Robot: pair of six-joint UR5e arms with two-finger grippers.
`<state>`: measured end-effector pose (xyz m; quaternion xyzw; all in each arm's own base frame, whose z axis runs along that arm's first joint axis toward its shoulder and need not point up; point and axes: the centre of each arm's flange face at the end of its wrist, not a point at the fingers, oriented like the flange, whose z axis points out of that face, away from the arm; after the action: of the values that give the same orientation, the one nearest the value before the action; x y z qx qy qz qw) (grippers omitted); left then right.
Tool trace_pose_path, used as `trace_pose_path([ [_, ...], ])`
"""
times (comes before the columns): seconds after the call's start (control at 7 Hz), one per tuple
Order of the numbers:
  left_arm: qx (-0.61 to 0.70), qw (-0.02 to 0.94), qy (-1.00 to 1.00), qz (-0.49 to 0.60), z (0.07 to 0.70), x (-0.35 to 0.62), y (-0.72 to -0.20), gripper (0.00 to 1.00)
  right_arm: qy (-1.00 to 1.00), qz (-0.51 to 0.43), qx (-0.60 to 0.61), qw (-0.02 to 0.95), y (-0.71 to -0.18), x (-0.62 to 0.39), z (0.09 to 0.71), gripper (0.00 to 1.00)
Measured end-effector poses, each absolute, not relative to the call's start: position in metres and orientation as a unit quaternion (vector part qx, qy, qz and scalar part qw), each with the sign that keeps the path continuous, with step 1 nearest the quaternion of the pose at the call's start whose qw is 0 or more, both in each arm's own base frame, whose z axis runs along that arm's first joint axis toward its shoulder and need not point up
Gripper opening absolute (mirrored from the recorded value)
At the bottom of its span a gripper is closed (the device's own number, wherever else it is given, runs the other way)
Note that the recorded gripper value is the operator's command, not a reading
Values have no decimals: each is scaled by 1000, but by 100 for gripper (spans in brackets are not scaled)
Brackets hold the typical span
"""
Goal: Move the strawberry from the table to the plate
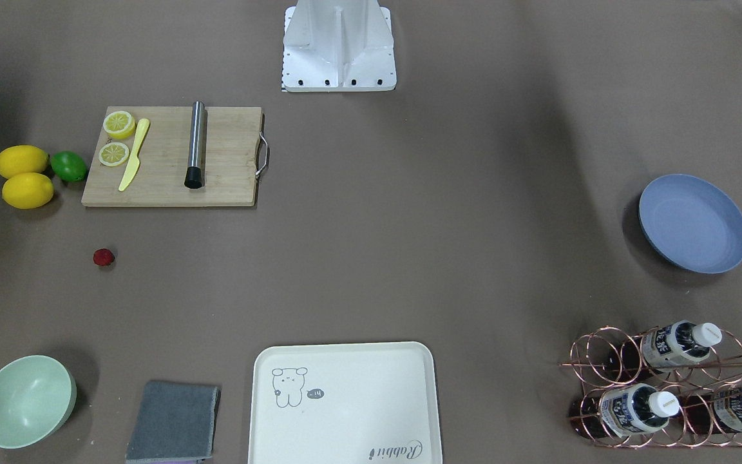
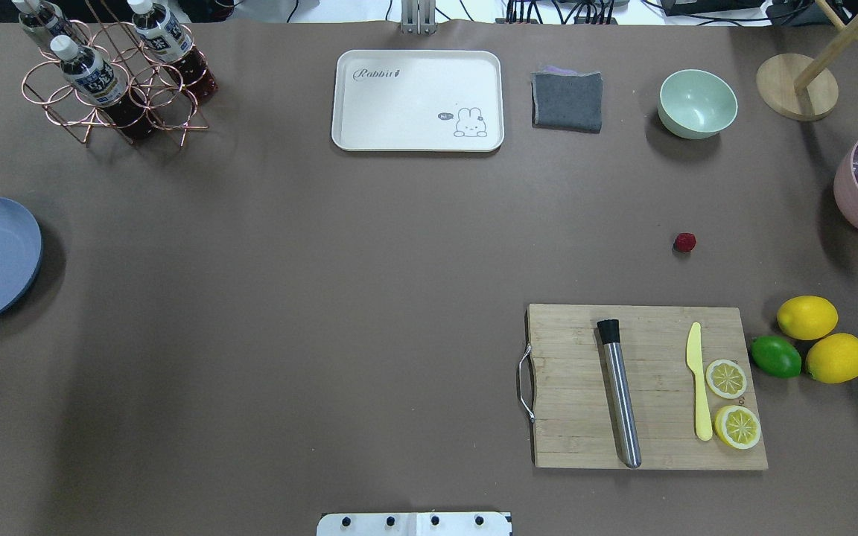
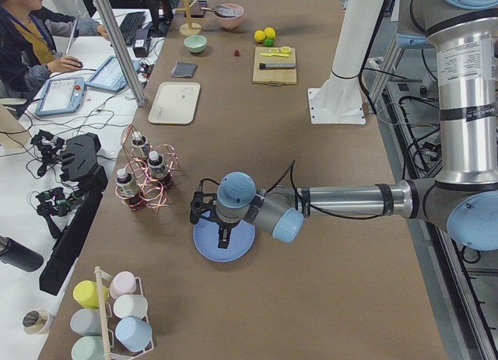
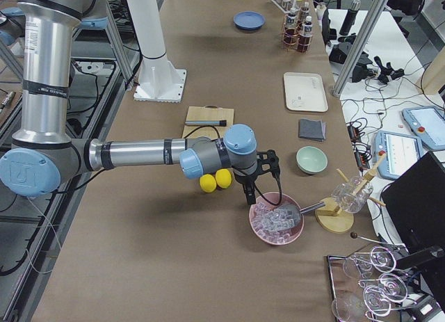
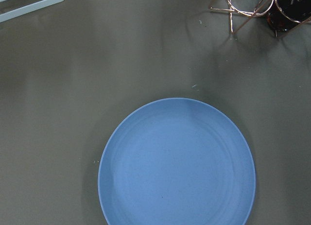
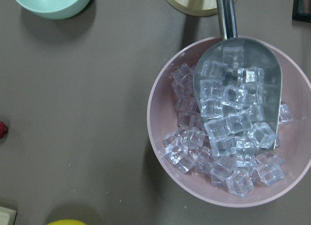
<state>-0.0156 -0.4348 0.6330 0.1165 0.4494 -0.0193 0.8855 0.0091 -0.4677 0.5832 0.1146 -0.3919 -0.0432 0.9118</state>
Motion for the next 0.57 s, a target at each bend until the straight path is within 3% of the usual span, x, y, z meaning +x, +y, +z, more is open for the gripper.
trace_pose_path([
  [0.57, 118, 890, 441, -18, 660, -13, -418, 98, -404, -22, 112, 908, -478, 7, 570, 100],
])
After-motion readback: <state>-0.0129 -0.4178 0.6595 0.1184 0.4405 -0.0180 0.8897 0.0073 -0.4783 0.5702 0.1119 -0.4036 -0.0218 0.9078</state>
